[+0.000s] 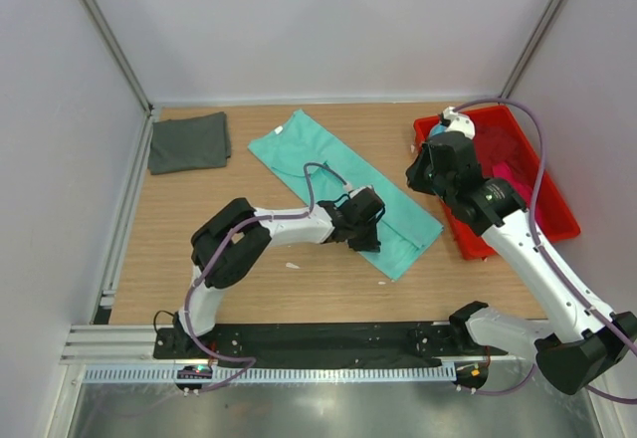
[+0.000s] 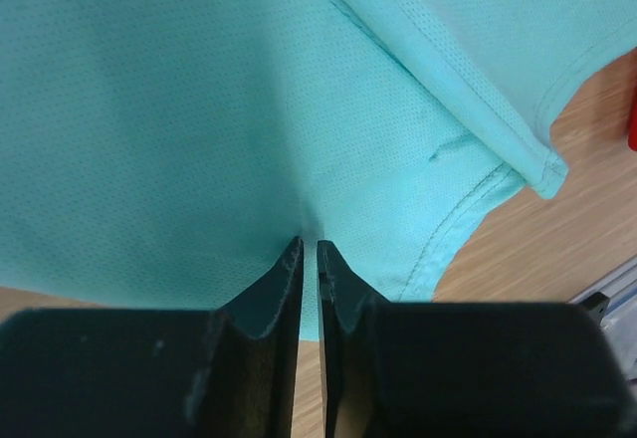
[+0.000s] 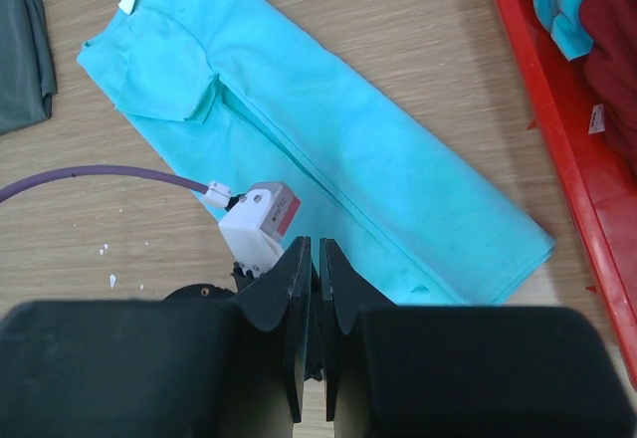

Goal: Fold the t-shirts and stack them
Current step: Fold the tshirt

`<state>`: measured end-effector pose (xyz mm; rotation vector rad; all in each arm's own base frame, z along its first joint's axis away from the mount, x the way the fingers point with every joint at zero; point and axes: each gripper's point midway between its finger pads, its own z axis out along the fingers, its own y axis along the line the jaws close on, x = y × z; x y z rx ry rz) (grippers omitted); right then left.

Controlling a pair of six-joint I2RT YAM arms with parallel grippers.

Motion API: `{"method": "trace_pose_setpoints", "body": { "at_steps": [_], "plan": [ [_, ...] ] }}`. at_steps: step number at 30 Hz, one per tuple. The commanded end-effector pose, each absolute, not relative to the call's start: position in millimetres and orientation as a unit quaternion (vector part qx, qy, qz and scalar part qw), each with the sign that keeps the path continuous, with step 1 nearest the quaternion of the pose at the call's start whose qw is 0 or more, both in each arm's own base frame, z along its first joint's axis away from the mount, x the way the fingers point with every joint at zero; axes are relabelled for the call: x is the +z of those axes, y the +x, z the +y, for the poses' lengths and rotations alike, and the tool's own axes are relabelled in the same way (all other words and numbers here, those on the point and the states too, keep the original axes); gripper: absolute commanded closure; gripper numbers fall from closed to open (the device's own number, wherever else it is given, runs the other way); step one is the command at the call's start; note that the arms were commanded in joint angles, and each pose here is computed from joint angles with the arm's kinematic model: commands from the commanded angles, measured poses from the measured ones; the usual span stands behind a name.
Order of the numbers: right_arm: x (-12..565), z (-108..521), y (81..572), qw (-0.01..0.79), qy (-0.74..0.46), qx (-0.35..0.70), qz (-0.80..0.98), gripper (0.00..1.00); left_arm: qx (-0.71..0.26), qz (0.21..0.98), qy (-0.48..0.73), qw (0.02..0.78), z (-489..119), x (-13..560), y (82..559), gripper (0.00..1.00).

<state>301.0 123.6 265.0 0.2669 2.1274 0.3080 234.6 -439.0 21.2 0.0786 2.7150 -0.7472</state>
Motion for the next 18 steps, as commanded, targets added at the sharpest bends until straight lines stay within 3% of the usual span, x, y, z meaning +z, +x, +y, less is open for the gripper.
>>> {"method": "trace_pose_setpoints", "body": {
  "at_steps": [1, 11, 16, 17, 18],
  "plan": [
    [266.0, 122.4, 298.0, 0.471, 0.102, 0.128, 0.867, 0.86, -0.14, 0.979, 0.0, 0.149, -375.6, -14.4, 214.4, 0.88],
    [216.9, 136.9, 272.3, 0.393, 0.06, 0.15, 0.905, 0.85, -0.043, 0.986, -0.047, 0.155, -249.2, 0.9, 160.0, 0.85],
    [150.4, 153.8, 243.3, 0.303, 0.038, 0.185, 0.934, 0.79, -0.1, 0.98, -0.042, 0.168, -236.1, 34.5, 144.4, 0.67],
    [142.6, 154.6, 239.8, 0.294, 0.038, 0.187, 0.936, 0.77, -0.107, 0.979, -0.04, 0.168, -235.3, 40.2, 142.7, 0.57],
    [129.4, 159.3, 232.2, 0.275, 0.035, 0.201, 0.939, 0.75, -0.12, 0.977, -0.041, 0.174, -235.2, 50.1, 142.0, 0.54]
  ]
}}
